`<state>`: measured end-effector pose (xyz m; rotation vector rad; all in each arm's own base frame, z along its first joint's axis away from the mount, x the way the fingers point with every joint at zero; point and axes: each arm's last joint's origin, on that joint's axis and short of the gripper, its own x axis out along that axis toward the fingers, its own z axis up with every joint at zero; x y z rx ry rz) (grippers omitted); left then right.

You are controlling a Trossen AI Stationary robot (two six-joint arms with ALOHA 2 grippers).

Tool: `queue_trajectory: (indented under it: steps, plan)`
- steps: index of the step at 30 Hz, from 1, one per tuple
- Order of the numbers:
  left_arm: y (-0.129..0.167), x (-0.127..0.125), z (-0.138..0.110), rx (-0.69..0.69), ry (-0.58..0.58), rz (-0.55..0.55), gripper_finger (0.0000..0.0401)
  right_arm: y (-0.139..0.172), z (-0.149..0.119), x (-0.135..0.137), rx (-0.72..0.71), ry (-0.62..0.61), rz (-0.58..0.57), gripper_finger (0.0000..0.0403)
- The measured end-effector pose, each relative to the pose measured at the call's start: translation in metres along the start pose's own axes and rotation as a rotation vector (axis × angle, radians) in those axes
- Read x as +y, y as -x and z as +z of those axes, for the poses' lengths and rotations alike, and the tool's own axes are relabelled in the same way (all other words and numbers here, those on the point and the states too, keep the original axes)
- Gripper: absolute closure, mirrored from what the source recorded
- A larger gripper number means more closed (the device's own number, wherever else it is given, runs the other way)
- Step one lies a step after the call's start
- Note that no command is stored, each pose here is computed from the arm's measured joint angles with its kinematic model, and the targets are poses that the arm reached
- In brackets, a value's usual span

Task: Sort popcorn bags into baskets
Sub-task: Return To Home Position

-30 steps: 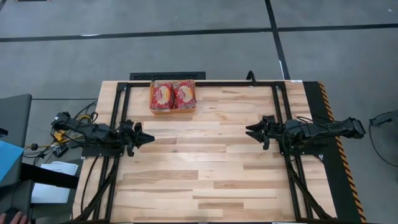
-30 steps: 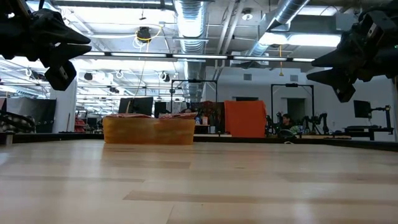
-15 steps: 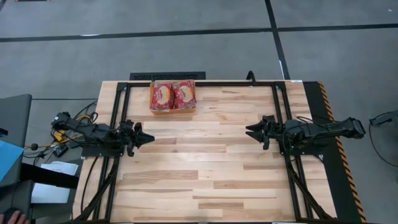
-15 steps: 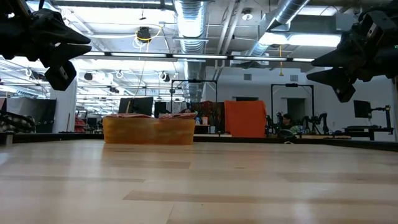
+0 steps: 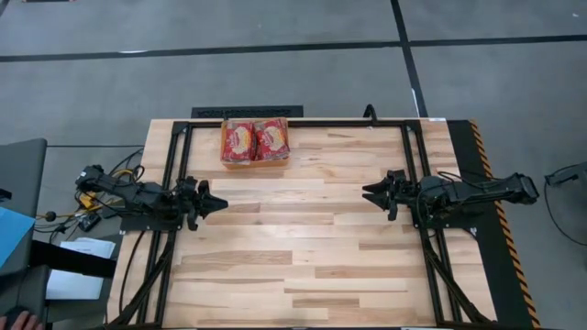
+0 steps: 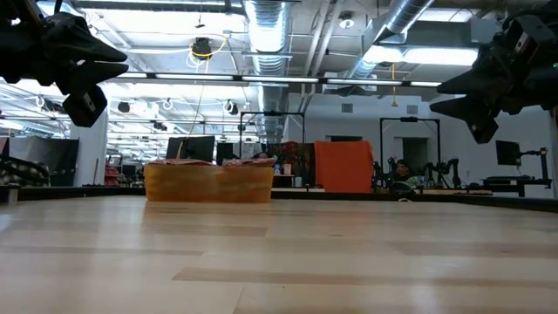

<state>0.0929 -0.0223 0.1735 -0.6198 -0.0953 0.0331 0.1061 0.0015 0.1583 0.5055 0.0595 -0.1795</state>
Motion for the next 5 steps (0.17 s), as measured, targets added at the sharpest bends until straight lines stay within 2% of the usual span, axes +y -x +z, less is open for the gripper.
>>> queue_trajectory:
  steps: [5]
  plan:
    - [0.0000, 0.0000, 0.0000, 0.000, 0.000, 0.000, 0.0353, 0.0000, 0.0000, 0.0000, 0.000, 0.000, 0.000, 0.0219]
